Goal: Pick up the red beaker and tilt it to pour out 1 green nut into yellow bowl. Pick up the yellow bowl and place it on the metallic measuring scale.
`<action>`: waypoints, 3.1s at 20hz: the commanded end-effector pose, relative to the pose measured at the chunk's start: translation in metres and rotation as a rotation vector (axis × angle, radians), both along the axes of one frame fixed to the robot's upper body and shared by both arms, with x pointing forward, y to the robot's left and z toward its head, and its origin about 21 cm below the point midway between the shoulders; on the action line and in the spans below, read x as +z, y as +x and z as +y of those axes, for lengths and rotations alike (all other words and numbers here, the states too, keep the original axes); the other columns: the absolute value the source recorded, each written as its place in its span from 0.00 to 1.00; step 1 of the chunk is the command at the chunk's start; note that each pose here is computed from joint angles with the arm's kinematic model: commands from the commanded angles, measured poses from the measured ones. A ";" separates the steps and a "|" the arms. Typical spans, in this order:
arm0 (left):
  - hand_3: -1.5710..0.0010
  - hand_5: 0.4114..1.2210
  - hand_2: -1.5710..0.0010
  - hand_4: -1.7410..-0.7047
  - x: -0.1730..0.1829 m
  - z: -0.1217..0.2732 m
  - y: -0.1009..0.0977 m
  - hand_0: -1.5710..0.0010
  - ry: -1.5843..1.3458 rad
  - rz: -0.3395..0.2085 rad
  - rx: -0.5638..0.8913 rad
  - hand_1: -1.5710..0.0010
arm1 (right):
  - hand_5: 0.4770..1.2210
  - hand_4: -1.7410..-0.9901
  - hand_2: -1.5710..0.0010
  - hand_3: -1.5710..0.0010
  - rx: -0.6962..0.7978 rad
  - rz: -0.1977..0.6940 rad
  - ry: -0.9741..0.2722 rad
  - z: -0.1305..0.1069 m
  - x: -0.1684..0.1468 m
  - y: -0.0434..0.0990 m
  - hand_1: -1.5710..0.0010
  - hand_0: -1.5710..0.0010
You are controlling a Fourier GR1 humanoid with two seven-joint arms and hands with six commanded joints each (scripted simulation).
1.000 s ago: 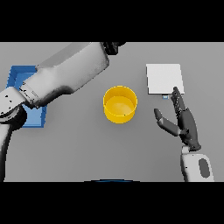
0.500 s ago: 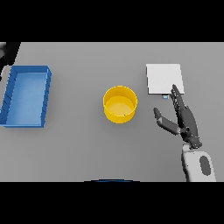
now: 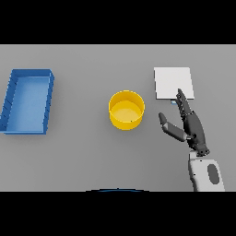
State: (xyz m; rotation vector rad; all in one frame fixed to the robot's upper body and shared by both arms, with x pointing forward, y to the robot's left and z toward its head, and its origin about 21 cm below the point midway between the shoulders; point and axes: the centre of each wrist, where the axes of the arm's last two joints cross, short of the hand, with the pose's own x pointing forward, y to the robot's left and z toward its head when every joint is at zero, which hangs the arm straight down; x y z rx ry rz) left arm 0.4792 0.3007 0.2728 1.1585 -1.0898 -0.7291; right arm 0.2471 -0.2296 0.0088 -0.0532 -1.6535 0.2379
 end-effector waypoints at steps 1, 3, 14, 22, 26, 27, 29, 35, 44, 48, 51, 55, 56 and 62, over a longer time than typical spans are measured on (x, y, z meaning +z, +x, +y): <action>0.05 1.00 0.00 0.01 -0.016 0.007 -0.001 0.00 -0.058 0.023 0.036 0.00 | 0.24 0.62 1.00 1.00 0.000 -0.012 -0.011 -0.002 0.000 0.001 1.00 1.00; 0.09 1.00 0.00 0.00 -0.045 0.020 -0.007 0.00 -0.145 0.037 0.088 0.00 | 0.26 0.60 1.00 1.00 0.002 -0.019 -0.033 -0.005 -0.003 0.000 1.00 1.00; 0.12 1.00 0.00 0.00 -0.128 0.046 -0.059 0.00 -0.340 0.037 0.272 0.00 | 0.33 0.57 1.00 1.00 0.011 -0.028 -0.055 -0.010 -0.004 0.000 1.00 1.00; 0.19 0.60 0.00 0.23 -0.152 0.036 -0.093 0.00 -0.403 0.052 0.244 0.00 | 0.34 0.55 1.00 1.00 0.011 -0.028 -0.058 -0.004 -0.005 -0.002 1.00 1.00; 0.54 0.43 0.26 0.67 -0.147 0.033 -0.104 0.09 -0.458 0.116 0.160 0.18 | 0.34 0.56 1.00 1.00 0.013 -0.023 -0.070 -0.002 -0.003 -0.002 1.00 1.00; 0.63 0.40 0.41 0.74 -0.145 0.031 -0.106 0.22 -0.483 0.140 0.139 0.34 | 0.34 0.56 1.00 1.00 0.013 -0.032 -0.068 -0.006 -0.004 -0.003 1.00 1.00; 0.76 0.36 0.62 0.83 -0.142 0.028 -0.111 0.50 -0.492 0.170 0.089 0.58 | 0.33 0.56 1.00 1.00 0.012 -0.035 -0.064 -0.004 -0.001 -0.002 1.00 1.00; 0.94 0.30 0.90 0.93 -0.141 0.030 -0.112 0.87 -0.417 0.251 0.082 0.89 | 0.32 0.58 1.00 1.00 0.005 -0.019 -0.078 -0.005 -0.003 0.000 1.00 1.00; 0.99 0.33 0.99 0.99 -0.147 0.026 -0.108 0.98 -0.416 0.169 0.069 0.99 | 0.25 0.69 1.00 1.00 0.007 -0.017 -0.248 0.006 0.012 0.011 1.00 1.00; 1.00 0.36 0.99 0.98 -0.147 0.026 -0.110 0.99 -0.431 0.144 0.044 0.99 | 0.28 0.72 1.00 1.00 0.240 -0.112 -0.343 0.008 0.033 0.030 1.00 0.99; 1.00 0.37 1.00 0.97 -0.149 0.024 -0.112 1.00 -0.433 0.142 0.044 1.00 | 0.24 0.64 1.00 1.00 0.359 -0.135 -0.559 0.015 0.044 0.045 1.00 1.00; 1.00 0.37 1.00 0.96 -0.148 0.026 -0.111 1.00 -0.440 0.141 0.042 1.00 | 0.19 0.68 1.00 1.00 0.506 -0.200 -0.813 0.035 0.059 0.060 1.00 1.00; 1.00 0.37 1.00 0.96 -0.151 0.027 -0.114 1.00 -0.438 0.144 0.041 1.00 | 0.19 0.68 1.00 1.00 0.535 -0.204 -0.849 0.039 0.063 0.064 1.00 1.00; 1.00 0.38 1.00 0.95 -0.152 0.027 -0.113 1.00 -0.463 0.143 0.037 1.00 | 0.21 0.70 1.00 1.00 0.726 -0.230 -1.064 0.061 0.075 0.079 1.00 1.00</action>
